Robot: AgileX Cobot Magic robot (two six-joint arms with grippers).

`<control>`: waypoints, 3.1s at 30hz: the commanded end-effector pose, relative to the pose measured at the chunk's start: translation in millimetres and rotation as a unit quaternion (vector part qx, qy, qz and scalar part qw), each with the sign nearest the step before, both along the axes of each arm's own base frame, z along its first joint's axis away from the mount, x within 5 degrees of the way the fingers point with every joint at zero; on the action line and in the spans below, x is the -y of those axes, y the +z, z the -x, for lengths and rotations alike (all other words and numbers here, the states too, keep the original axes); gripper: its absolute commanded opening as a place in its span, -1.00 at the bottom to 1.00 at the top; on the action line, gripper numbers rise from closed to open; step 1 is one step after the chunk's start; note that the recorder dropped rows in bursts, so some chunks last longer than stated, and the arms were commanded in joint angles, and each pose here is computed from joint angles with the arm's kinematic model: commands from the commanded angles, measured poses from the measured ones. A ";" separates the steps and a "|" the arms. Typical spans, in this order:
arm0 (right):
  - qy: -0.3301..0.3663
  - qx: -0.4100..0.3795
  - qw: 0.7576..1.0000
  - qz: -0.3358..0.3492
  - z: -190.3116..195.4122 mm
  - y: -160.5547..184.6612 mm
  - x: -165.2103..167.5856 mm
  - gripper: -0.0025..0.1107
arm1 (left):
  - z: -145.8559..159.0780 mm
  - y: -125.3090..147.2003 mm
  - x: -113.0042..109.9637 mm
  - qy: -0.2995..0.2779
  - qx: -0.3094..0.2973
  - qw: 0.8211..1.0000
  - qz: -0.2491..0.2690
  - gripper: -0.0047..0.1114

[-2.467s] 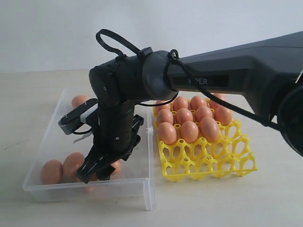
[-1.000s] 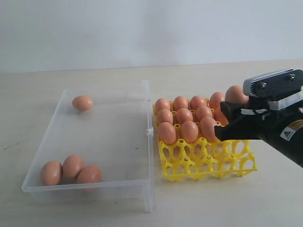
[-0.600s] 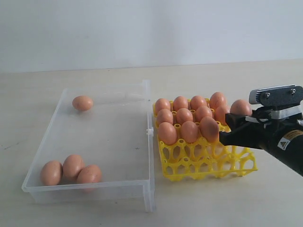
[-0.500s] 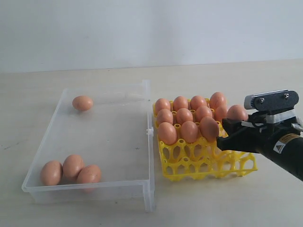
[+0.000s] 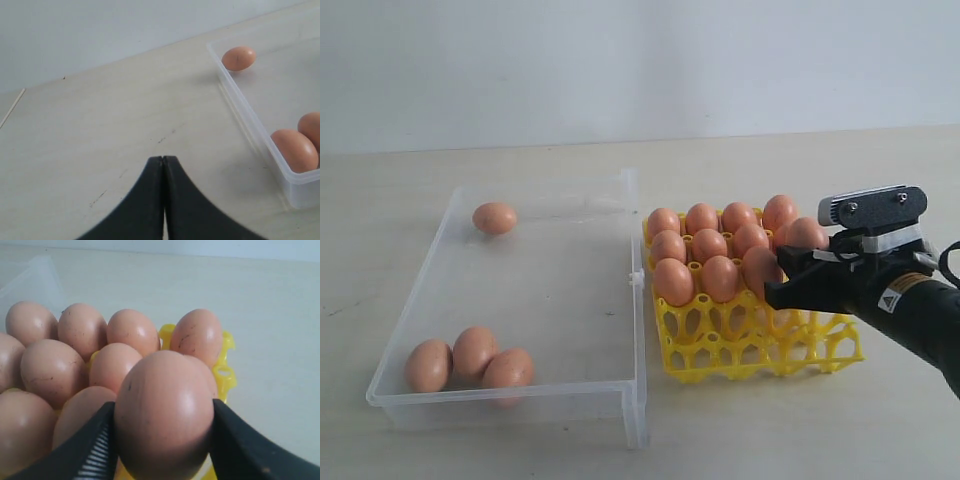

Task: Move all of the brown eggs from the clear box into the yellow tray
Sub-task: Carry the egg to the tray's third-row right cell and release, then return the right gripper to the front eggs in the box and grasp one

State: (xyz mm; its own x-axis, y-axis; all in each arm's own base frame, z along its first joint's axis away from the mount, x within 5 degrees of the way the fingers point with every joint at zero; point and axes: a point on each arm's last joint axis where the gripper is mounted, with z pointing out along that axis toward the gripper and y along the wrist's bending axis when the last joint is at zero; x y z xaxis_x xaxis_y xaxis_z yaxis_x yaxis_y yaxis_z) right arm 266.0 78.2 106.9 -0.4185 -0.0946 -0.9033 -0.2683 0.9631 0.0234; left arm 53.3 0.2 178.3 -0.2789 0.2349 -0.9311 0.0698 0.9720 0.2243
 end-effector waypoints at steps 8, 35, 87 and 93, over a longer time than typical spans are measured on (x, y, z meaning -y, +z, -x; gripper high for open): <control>0.002 -0.006 1.000 0.005 -6.8 -1.9 -1.1 -0.31 | 0.3 2.2 -0.1 0.002 0.008 1.000 0.003 -0.92; 0.032 -0.002 0.998 0.050 13.3 86.6 0.4 0.04 | 0.3 2.2 -0.1 0.002 0.008 1.000 0.003 -0.92; 0.113 -0.498 0.858 0.058 -14.0 22.1 -288.5 0.14 | 0.3 2.2 -0.1 0.002 0.008 1.000 0.003 -0.92; 0.120 -0.475 0.870 0.061 -18.1 22.1 -289.3 -0.25 | 0.3 2.2 -0.1 0.002 0.008 1.000 0.003 -0.92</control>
